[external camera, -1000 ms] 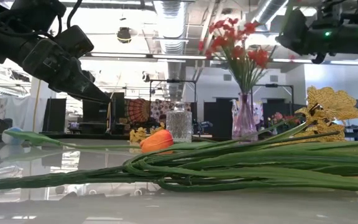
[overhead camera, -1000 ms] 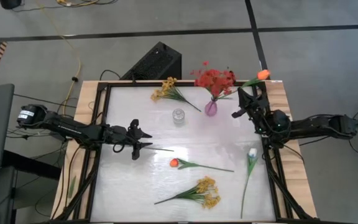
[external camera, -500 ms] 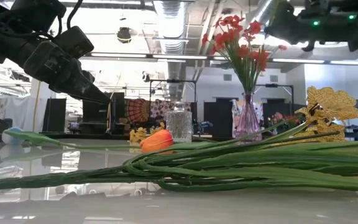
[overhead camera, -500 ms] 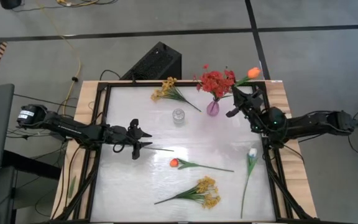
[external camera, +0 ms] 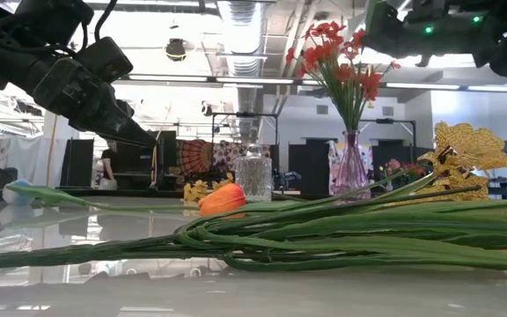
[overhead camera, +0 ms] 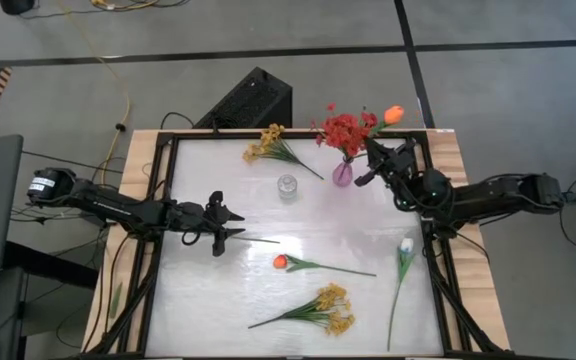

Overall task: Sort flowers into vase by color
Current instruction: Put the top orange flower into the pink flower vase

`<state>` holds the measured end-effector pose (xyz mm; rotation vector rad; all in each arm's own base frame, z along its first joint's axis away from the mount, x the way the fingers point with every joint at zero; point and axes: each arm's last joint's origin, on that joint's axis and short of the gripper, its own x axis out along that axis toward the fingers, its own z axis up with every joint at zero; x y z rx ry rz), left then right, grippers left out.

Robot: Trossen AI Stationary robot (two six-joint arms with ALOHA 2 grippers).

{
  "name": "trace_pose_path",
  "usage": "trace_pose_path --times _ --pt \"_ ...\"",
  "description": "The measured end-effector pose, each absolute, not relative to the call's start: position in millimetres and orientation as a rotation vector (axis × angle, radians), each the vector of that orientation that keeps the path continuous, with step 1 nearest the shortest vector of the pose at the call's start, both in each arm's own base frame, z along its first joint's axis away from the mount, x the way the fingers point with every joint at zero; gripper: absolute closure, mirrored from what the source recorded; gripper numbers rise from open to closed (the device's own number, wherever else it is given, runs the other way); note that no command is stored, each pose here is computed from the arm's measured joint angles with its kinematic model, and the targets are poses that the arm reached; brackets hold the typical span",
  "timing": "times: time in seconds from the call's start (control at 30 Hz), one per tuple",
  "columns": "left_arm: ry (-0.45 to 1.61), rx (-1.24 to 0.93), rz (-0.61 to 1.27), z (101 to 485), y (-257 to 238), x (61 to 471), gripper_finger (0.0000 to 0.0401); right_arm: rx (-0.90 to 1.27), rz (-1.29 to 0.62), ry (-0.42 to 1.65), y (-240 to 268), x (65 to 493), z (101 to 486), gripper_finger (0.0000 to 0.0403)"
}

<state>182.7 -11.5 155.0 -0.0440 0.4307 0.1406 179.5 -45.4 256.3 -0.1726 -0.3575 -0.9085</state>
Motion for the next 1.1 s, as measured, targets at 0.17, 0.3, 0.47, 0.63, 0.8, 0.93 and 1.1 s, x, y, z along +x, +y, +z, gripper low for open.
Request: trace_pose_path --times 0.17,0.3,0.47,0.63,0.8,0.93,1.1 --pt "0.432 -0.045 0.141 154.9 -11.5 182.6 0.0258 -0.174 -0.909 -0.358 -45.5 179.7 257.0 0.0388" --pt "0.432 -0.045 0.142 154.9 -11.5 182.6 0.0258 -0.174 -0.910 -0.359 -45.5 179.6 257.1 0.0388" --pt "0.432 -0.045 0.142 154.9 -11.4 182.6 0.0258 -0.186 -0.916 -0.373 -45.3 178.6 258.9 0.0388" --pt "0.432 -0.045 0.142 154.9 -11.4 182.6 0.0258 -0.186 -0.919 -0.384 -45.2 177.9 260.0 0.0388" --pt "0.432 -0.045 0.142 154.9 -11.4 182.6 0.0258 -0.175 -0.917 -0.391 -45.2 177.8 260.1 0.0388" --pt "0.440 -0.044 0.143 154.2 -11.4 182.3 0.0258 -0.142 -0.913 -0.421 -45.1 176.8 261.5 0.0388" --pt "0.447 -0.043 0.144 153.5 -11.4 181.9 0.0258 -0.122 -0.922 -0.434 -46.4 176.1 261.8 0.0388"
